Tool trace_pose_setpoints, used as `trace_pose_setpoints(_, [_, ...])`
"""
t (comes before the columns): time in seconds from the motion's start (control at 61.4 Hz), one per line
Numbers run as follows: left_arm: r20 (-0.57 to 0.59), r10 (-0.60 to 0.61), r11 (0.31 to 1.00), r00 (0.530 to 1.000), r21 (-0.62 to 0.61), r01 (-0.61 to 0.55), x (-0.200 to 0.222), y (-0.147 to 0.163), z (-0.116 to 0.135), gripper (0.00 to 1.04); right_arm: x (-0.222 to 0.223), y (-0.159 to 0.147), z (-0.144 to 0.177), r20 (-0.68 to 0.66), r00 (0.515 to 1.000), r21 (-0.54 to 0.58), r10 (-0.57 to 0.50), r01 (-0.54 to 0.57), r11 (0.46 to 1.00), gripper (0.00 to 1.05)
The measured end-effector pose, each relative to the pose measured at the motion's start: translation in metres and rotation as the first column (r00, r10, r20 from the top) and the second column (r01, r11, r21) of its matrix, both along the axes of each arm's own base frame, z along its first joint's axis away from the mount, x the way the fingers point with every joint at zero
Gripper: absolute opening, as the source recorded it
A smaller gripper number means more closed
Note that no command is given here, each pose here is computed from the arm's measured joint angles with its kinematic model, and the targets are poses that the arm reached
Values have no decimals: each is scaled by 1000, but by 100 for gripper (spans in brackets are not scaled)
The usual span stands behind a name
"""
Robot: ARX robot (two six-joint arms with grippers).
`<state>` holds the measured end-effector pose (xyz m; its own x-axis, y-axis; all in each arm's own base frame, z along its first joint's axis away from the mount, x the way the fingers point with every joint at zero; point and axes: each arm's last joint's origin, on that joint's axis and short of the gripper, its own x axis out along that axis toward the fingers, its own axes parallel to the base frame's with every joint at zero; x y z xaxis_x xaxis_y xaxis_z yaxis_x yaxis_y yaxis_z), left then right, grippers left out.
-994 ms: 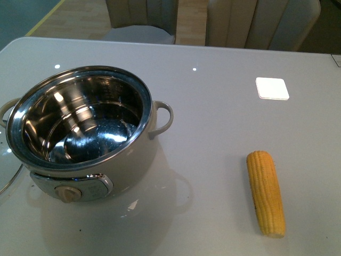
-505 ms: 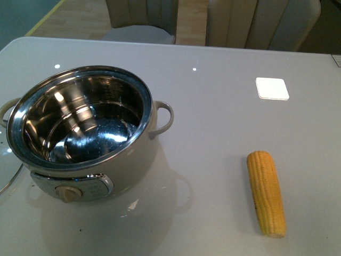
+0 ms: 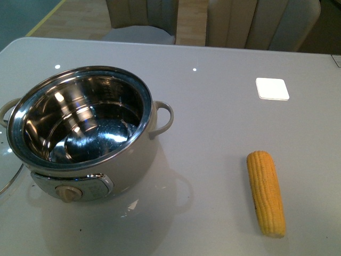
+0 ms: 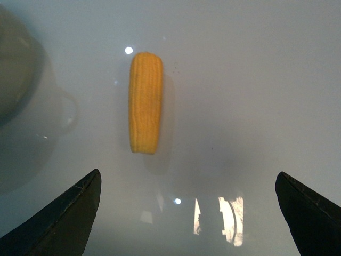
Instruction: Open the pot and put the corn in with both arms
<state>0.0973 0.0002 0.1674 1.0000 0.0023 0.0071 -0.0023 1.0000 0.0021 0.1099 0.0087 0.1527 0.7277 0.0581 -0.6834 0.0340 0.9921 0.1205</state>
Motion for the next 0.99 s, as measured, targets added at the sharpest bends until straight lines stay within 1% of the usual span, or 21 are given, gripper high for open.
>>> trace_pose_setpoints(0.049, [0,0,1000,1000,0,0,0,0,0,97,7,2,-3,-19,1000,-3,-1,1,1000,96])
trace_pose_setpoints(0.098, [0,0,1000,1000,0,0,0,0,0,98,14,5,-7,-25,1000,-19,6,-7,1000,96])
trace_pose_setpoints(0.244, [0,0,1000,1000,0,0,0,0,0,98,39,29,-27,-71,990,-63,120,-124,990,96])
trace_pose_setpoints(0.31, [0,0,1000,1000,0,0,0,0,0,98,49,38,-36,-80,986,-84,146,-153,985,96])
trace_pose_setpoints(0.359, [0,0,1000,1000,0,0,0,0,0,98,63,50,-47,-79,984,-138,163,-172,975,96])
trace_pose_setpoints(0.44, [0,0,1000,1000,0,0,0,0,0,98,80,65,-59,-91,977,-169,192,-206,964,96])
trace_pose_setpoints(0.489, [0,0,1000,1000,0,0,0,0,0,98,91,73,-73,-123,969,-181,213,-233,955,96])
trace_pose_setpoints(0.668, [0,0,1000,1000,0,0,0,0,0,98,104,76,-111,-267,937,-223,225,-287,932,96])
trace_pose_setpoints(0.782, [0,0,1000,1000,0,0,0,0,0,98,117,72,-118,-276,938,-240,211,-280,930,96])
trace_pose_setpoints(0.864, [0,0,1000,1000,0,0,0,0,0,98,129,69,-121,-272,943,-231,194,-259,938,96])
trace_pose_setpoints(0.994, [0,0,1000,1000,0,0,0,0,0,98,140,70,-127,-277,940,-212,199,-262,941,96])
